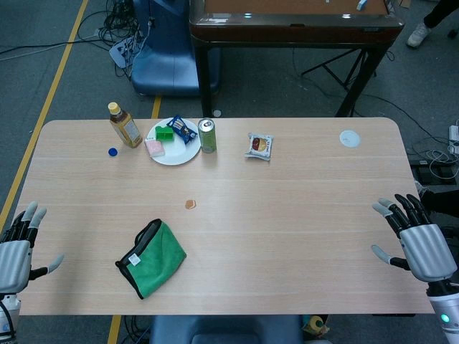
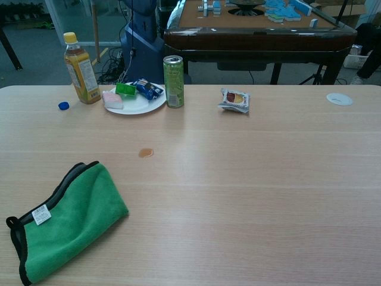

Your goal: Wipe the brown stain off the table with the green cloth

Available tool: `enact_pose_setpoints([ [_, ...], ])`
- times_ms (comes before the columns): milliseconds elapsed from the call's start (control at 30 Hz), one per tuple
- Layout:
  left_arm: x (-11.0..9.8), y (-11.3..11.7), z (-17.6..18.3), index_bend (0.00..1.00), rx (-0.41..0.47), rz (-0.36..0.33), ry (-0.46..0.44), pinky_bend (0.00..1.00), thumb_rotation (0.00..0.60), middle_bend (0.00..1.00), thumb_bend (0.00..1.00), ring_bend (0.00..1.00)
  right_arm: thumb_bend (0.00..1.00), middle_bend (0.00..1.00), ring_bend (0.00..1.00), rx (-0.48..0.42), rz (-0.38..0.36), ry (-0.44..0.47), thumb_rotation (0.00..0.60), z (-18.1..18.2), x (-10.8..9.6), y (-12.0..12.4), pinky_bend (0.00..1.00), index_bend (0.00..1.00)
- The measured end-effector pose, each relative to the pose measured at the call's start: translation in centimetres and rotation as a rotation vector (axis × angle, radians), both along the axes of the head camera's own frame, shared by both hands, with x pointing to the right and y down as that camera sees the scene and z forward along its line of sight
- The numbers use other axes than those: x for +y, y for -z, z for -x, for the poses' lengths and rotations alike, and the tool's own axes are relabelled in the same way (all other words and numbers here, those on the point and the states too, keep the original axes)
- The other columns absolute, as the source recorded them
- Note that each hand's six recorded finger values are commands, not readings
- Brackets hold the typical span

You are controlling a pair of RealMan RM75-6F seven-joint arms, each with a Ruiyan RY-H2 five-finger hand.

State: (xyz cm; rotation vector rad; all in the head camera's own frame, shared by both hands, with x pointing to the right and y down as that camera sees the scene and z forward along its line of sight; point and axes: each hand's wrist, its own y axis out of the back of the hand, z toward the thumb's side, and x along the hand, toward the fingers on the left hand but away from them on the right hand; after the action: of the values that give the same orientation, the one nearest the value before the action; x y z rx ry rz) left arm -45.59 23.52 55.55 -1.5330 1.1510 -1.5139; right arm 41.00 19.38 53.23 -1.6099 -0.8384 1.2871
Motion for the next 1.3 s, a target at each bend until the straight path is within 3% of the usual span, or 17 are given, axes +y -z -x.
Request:
enact_pose_setpoints([
  [333, -0.2, -0.3, -0.3, 0.07, 0.009, 0.013, -0.021, 0.15, 0.600, 0.00, 0.15, 0.00, 0.27, 0.20, 0.09, 0.004, -0.024, -0.002, 0.600, 0.0, -0.5, 0.4, 0.02, 0.21],
  [500, -0.8, -1.0, -1.1, 0.07, 0.058, 0.048, -0.093, 0.12, 0.600, 0.00, 0.15, 0.00, 0.27, 0.20, 0.09, 0.019, -0.069, -0.010, 0.600, -0.1, -1.4, 1.4, 0.02, 0.21],
  [633, -1.7, -2.0, -2.3, 0.07, 0.093, 0.091, -0.189, 0.09, 0.600, 0.00, 0.15, 0.00, 0.27, 0.20, 0.09, 0.033, -0.081, -0.019, 0.600, -0.2, -1.8, 1.8, 0.02, 0.21],
  [900, -3.3, -5.1, -6.3, 0.07, 0.157, 0.246, -0.432, 0.09, 0.600, 0.00, 0.15, 0.00, 0.27, 0.20, 0.09, 0.045, -0.086, -0.019, 0.600, -0.1, -2.1, 2.2, 0.02, 0.21],
  [1067, -4.0, -7.1, -9.4, 0.07, 0.149, 0.334, -0.620, 0.09, 0.600, 0.00, 0.15, 0.00, 0.27, 0.20, 0.09, 0.051, -0.087, -0.021, 0.600, -0.1, -1.9, 2.4, 0.02, 0.21],
  [1300, -4.0, -10.0, -13.0, 0.07, 0.129, 0.382, -0.805, 0.09, 0.600, 0.00, 0.15, 0.00, 0.27, 0.20, 0.09, 0.052, -0.078, -0.025, 0.600, -0.2, -1.7, 2.3, 0.02, 0.21],
])
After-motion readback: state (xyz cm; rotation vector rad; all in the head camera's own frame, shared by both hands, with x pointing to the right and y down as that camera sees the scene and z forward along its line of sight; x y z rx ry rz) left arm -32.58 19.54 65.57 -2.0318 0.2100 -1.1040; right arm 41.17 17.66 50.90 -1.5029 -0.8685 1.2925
